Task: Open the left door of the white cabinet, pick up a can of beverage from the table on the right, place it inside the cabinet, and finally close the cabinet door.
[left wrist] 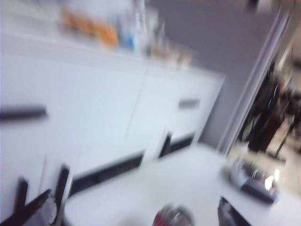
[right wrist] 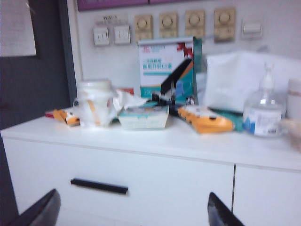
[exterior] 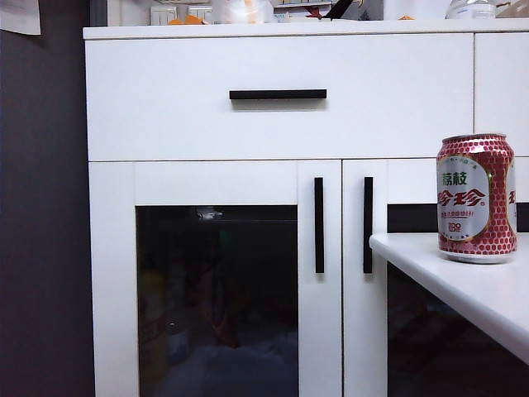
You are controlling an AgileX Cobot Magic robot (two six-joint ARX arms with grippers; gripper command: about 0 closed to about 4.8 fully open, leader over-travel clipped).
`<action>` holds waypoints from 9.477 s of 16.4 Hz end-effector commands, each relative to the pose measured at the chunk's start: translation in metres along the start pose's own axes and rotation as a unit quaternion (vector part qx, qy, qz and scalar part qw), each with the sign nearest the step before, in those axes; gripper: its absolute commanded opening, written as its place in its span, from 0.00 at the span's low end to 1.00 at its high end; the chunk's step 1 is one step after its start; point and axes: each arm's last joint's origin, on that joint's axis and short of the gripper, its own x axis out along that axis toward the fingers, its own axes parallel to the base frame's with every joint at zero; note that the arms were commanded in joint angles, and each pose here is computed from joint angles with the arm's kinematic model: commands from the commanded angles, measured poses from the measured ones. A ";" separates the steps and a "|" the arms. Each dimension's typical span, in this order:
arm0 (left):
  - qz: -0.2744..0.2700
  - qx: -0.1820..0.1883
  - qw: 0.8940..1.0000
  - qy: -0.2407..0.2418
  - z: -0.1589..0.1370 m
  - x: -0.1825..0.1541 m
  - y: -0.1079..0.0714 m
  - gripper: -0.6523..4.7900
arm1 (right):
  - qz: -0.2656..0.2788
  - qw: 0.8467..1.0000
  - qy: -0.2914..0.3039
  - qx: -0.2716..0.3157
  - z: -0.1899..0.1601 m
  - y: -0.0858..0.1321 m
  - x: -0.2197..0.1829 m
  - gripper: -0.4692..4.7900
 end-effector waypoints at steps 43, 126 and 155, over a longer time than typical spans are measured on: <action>0.314 0.013 0.945 0.096 -0.194 0.223 0.092 1.00 | -0.004 0.981 0.191 -0.044 -0.085 -0.057 0.124 0.85; 0.267 0.022 0.956 0.120 -0.191 0.238 0.060 0.95 | -0.026 0.977 0.205 -0.052 -0.088 -0.062 0.123 0.85; 0.359 0.014 0.928 0.099 -0.188 0.232 0.082 0.21 | -0.036 0.974 0.215 -0.065 -0.090 -0.063 0.122 0.85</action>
